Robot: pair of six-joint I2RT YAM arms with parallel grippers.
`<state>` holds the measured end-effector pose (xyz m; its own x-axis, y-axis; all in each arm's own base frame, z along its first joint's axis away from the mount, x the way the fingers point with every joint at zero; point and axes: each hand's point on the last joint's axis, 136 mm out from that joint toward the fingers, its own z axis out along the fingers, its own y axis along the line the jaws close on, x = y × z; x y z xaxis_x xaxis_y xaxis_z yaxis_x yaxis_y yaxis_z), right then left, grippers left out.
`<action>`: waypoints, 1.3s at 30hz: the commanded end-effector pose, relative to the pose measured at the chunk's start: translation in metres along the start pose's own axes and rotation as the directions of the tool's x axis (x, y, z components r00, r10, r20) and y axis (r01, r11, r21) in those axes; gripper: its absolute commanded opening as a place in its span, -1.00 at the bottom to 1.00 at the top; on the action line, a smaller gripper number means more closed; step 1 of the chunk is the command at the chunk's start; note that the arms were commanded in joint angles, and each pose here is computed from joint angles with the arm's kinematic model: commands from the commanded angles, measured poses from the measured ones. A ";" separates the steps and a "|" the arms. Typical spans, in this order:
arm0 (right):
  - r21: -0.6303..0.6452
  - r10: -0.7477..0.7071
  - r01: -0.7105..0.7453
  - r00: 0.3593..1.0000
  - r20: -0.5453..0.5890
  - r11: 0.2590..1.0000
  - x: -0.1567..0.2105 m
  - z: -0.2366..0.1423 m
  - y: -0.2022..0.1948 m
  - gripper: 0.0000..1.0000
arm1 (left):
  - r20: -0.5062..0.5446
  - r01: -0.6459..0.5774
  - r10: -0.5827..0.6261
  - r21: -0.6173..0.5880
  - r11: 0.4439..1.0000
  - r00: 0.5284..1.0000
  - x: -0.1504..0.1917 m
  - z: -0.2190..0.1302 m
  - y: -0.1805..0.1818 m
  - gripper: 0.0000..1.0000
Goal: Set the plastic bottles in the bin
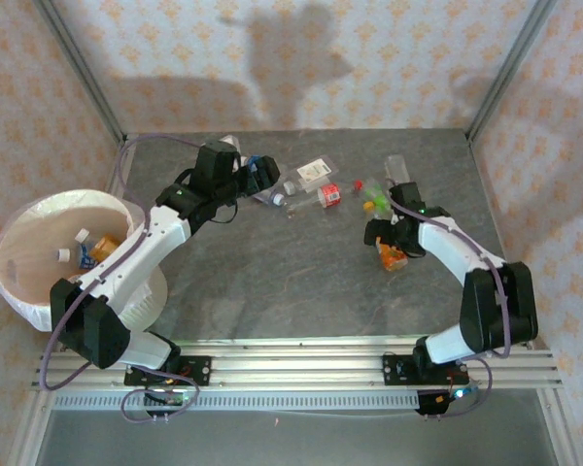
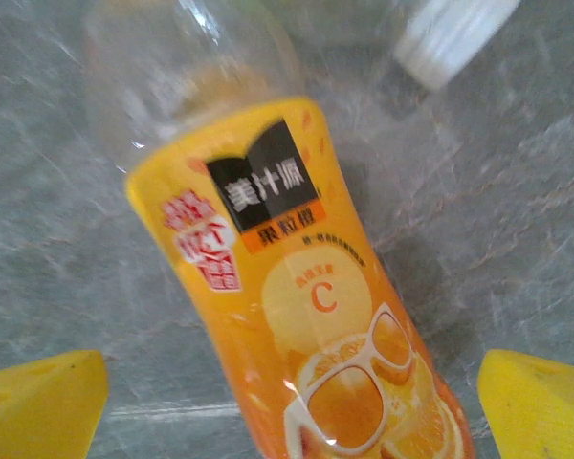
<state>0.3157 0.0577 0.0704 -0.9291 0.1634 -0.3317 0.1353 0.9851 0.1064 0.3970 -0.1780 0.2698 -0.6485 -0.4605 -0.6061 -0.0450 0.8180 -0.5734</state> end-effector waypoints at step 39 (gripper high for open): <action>-0.536 -0.132 0.276 0.947 0.291 0.798 0.002 -0.081 0.136 0.13 | -0.172 0.071 0.016 0.490 0.869 0.985 0.043 0.034 -0.093 1.00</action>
<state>0.3032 0.1565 0.1287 -0.8555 0.0534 -0.5151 -0.1847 0.8978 0.3998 0.4068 -0.2542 0.2641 -0.7468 -0.4178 -0.5174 0.1836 0.6182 -0.7643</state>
